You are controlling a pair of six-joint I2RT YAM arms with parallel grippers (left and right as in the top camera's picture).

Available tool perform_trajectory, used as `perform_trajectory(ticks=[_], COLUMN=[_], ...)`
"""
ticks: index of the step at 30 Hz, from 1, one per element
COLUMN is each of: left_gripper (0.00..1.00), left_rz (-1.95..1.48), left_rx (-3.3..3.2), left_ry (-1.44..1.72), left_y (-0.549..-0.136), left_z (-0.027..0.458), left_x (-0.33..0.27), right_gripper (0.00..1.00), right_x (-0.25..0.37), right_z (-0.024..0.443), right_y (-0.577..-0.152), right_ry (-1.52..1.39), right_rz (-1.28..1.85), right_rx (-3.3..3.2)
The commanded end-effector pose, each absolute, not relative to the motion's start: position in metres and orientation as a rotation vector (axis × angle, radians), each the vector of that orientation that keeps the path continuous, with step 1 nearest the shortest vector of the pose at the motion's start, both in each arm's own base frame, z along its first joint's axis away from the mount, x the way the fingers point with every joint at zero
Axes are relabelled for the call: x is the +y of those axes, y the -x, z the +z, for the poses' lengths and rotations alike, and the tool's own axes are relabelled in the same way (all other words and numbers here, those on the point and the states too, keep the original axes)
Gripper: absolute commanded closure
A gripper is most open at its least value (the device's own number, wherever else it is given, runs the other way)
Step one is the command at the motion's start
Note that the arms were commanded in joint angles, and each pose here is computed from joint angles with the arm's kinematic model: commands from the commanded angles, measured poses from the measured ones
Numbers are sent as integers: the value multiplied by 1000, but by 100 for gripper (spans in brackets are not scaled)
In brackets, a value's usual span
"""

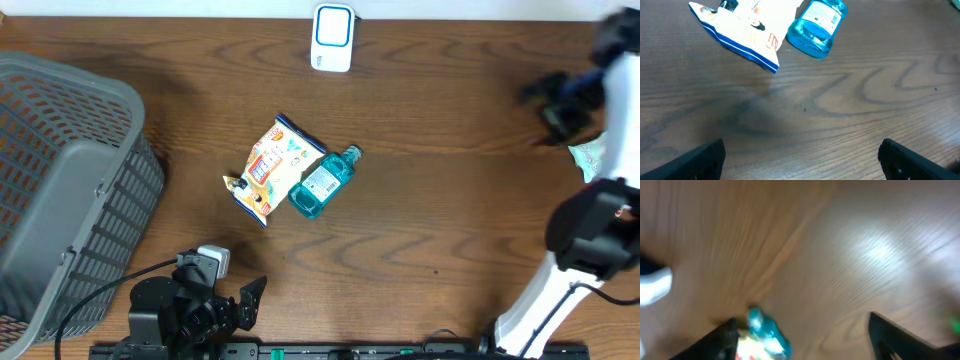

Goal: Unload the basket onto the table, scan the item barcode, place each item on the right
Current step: 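Carry the chocolate bar to the table's right edge and release it, then move the right gripper back to the blue Listerine bottle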

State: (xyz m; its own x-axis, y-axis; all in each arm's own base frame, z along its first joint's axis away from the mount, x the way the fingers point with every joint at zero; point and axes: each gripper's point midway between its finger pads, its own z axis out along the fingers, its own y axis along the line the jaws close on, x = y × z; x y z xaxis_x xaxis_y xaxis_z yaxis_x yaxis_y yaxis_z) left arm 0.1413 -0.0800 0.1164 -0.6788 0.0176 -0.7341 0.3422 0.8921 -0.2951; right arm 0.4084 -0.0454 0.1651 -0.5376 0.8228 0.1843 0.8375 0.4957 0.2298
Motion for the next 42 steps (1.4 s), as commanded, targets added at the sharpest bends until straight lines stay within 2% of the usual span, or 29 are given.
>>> perform_trajectory(ticks=[1,5,14,20,42], left_gripper=[2,2,2,2,2], left_rz=[-519,-519,-519,-519,-519], left_rx=[2258,2258,2258,2257,2258], left_ry=[-265,-265,-265,-265,-265], left_y=[-142,-142,-142,-142,-142], left_z=[120,120,120,120,120], left_x=[-79,-79,-79,-79,-79], right_gripper=[11,1,5,5,4], right_x=[39,110,216,258,247], right_z=[170,148,79,60,60], right_y=[-408,-393,-341,-327,-300], right_ry=[1217,1100,898,744,533], right_rz=[-519,-338,-214,-241,-67], right_rx=[-2753,-2810,-2845,-2947,-2969])
